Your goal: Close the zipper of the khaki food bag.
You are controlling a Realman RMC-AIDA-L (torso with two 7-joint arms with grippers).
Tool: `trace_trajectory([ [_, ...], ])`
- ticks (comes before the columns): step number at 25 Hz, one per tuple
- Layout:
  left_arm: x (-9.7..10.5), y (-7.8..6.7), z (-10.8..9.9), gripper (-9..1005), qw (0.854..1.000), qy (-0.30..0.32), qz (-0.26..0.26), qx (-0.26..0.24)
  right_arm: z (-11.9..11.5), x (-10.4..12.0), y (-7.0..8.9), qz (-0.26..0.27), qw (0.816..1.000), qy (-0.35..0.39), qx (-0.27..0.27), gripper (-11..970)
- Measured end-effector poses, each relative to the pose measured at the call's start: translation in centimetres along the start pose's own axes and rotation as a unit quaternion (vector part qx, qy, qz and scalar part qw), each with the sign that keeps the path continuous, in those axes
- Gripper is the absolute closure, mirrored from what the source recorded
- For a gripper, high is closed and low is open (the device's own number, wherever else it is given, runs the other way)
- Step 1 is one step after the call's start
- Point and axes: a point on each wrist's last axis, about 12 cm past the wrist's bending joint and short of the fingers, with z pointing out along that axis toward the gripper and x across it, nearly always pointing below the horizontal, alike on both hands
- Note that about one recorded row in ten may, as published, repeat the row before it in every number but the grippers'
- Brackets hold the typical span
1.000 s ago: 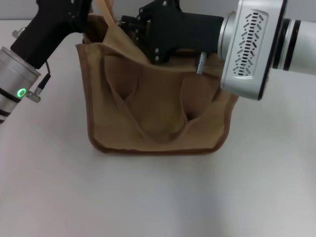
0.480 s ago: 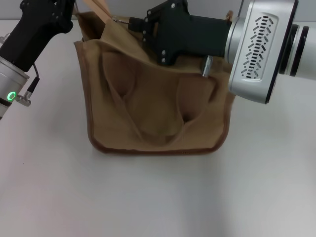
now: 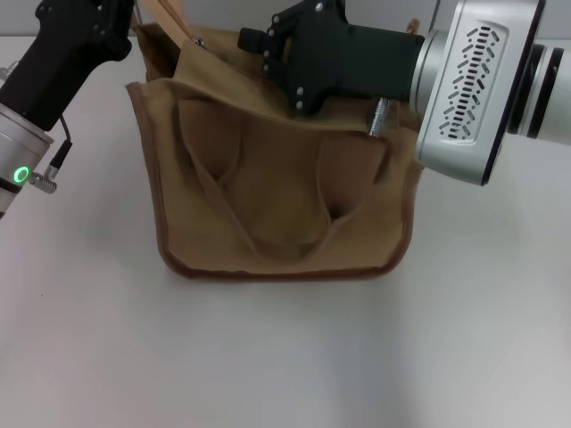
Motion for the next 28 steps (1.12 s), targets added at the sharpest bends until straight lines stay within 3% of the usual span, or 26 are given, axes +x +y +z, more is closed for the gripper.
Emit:
trace_trajectory([
  [8,0.0,-0.1,0.2,973,1.000,0.000,0.000,0.005,0.3,-0.3,0.1,0.008,1.000,-0.005,-0.012,959],
  [13,0.0,-0.2,0.5,973,1.000,-0.001,0.000,0.010,0.2,-0.3,0.3,0.003,1.000,-0.004,-0.017,825],
  [22,0.1,-0.4,0.7,973,1.000,-0.002,-0.005,0.014,0.4,-0.5,0.4,0.000,1.000,-0.004,-0.019,700],
  [28,0.0,-0.4,0.9,973,1.000,-0.002,-0.005,0.016,1.0,-0.6,0.8,-0.006,1.000,-0.003,-0.029,702],
])
